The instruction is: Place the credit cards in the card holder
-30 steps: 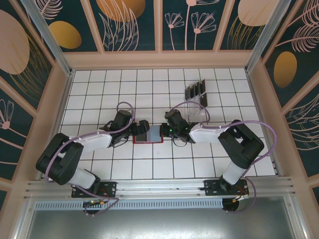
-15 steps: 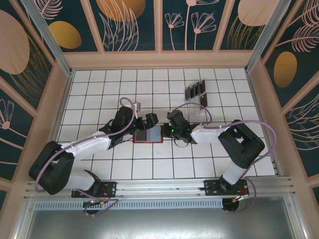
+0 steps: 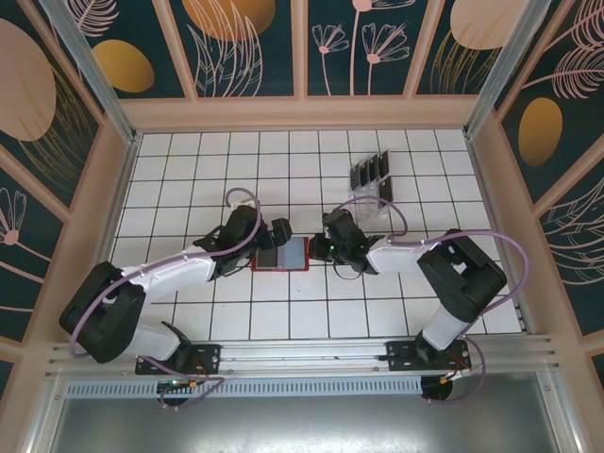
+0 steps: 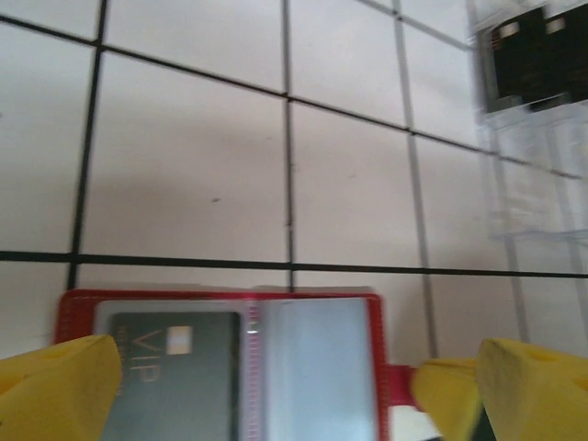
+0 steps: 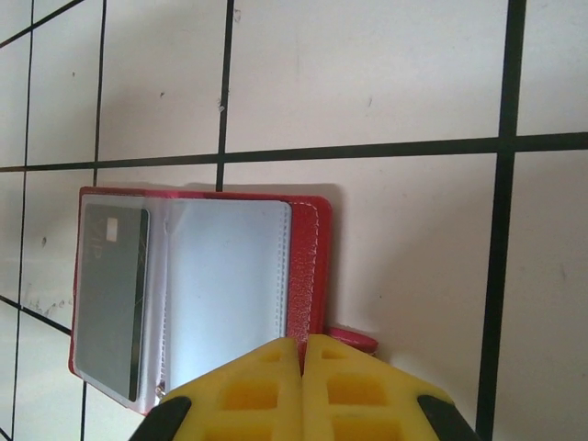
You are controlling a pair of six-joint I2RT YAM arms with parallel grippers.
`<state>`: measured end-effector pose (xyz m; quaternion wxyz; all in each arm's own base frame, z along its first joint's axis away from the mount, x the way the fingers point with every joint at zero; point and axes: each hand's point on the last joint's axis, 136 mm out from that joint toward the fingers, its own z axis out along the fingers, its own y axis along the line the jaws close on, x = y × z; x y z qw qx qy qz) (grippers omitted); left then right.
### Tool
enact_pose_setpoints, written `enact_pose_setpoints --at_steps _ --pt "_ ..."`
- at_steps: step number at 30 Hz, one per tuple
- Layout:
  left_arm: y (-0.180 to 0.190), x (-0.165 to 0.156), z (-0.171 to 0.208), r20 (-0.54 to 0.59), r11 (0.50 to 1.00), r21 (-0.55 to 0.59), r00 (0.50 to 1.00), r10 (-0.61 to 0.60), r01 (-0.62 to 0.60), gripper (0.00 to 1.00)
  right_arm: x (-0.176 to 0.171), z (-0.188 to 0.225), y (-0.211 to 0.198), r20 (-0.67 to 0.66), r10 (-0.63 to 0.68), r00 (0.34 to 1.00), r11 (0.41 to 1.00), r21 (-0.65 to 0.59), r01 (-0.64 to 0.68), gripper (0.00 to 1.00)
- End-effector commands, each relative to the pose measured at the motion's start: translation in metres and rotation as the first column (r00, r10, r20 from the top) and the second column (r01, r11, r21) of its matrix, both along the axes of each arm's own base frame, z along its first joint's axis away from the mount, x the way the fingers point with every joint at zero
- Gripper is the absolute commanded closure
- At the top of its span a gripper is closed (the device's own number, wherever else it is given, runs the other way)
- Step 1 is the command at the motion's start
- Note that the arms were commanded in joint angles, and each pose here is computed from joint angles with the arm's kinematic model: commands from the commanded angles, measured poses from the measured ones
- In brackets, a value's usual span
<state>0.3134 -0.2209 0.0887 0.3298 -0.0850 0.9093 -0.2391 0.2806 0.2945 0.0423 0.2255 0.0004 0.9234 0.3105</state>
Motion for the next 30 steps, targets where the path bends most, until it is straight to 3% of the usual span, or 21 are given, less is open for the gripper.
enact_pose_setpoints --at_steps 1,19,30 --pt "0.016 0.0 -0.022 -0.026 0.994 0.11 1.0 0.017 -0.014 0.01 -0.003 -0.008 0.0 -0.019 0.002 1.0 1.0 0.009 -0.001 1.0" --pt "0.018 0.0 -0.059 -0.074 0.988 0.156 0.997 0.008 0.003 0.02 -0.006 -0.015 0.003 -0.041 0.014 0.999 1.0 0.015 -0.013 1.0" --pt "-0.004 -0.003 -0.044 -0.047 0.997 0.034 0.996 -0.074 0.075 0.02 -0.007 -0.024 0.012 -0.065 0.036 0.997 0.999 0.029 -0.035 1.0"
